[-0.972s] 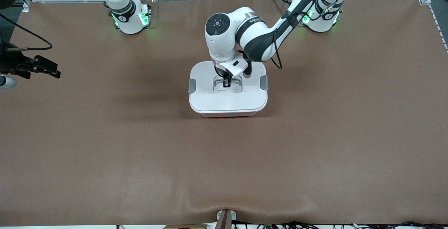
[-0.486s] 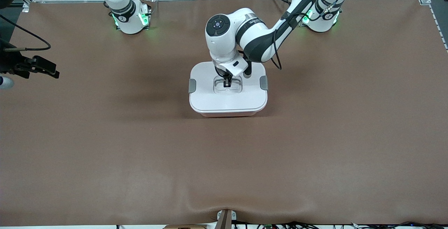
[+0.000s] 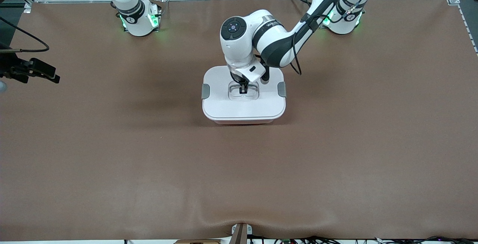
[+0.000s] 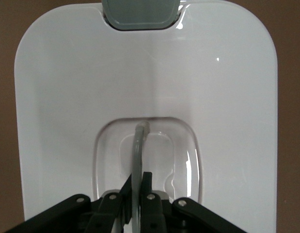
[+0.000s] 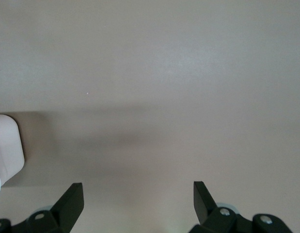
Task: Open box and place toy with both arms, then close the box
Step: 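Lower the lid onto the box and press it down with the left gripper, then open the left gripper and lift it off the lid handle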
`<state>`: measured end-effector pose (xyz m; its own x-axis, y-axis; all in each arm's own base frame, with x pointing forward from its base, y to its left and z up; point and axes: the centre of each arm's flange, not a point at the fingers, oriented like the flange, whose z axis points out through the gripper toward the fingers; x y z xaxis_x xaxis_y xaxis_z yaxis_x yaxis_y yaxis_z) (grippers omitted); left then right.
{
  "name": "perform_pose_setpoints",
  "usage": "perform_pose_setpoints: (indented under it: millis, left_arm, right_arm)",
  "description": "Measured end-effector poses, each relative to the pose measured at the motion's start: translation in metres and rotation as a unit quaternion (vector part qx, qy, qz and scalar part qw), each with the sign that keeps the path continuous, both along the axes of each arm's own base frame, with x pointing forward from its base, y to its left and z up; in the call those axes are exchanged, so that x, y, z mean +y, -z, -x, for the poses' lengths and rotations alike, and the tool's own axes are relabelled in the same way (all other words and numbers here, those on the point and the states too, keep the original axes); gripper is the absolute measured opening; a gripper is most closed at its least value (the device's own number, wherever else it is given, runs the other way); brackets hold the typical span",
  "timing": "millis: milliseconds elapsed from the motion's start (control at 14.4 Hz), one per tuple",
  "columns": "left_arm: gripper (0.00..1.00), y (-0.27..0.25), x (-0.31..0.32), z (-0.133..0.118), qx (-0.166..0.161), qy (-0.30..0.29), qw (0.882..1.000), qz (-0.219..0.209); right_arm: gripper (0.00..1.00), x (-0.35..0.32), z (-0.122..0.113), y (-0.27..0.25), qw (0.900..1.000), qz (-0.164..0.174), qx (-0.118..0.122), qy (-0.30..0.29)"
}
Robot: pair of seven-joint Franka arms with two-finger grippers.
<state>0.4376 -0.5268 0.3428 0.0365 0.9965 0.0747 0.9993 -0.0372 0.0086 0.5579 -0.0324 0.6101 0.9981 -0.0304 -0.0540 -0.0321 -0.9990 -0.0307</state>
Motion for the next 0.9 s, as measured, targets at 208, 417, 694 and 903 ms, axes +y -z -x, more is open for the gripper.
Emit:
perform_pose_setpoints:
  millis: [208, 417, 694, 903]
  left_arm:
    - [0.34, 0.004, 0.005, -0.003, 0.004, 0.012, 1.000, -0.005]
    - [0.63, 0.002, 0.006, -0.005, 0.004, 0.031, 0.999, -0.003]
    - [1.00, -0.046, 0.016, -0.012, 0.007, 0.089, 0.996, 0.006]
    - [1.00, -0.104, 0.062, -0.036, 0.024, 0.168, 0.985, -0.004]
  right_arm:
    - [1.00, 0.001, 0.000, 0.000, 1.000, 0.000, 0.000, -0.001]
    - [1.00, 0.001, 0.000, 0.001, 1.000, 0.000, 0.003, -0.001]
    - [1.00, 0.002, 0.000, 0.001, 1.000, -0.001, 0.004, -0.002]
    - [1.00, 0.002, 0.000, 0.001, 1.000, -0.001, 0.004, -0.002]
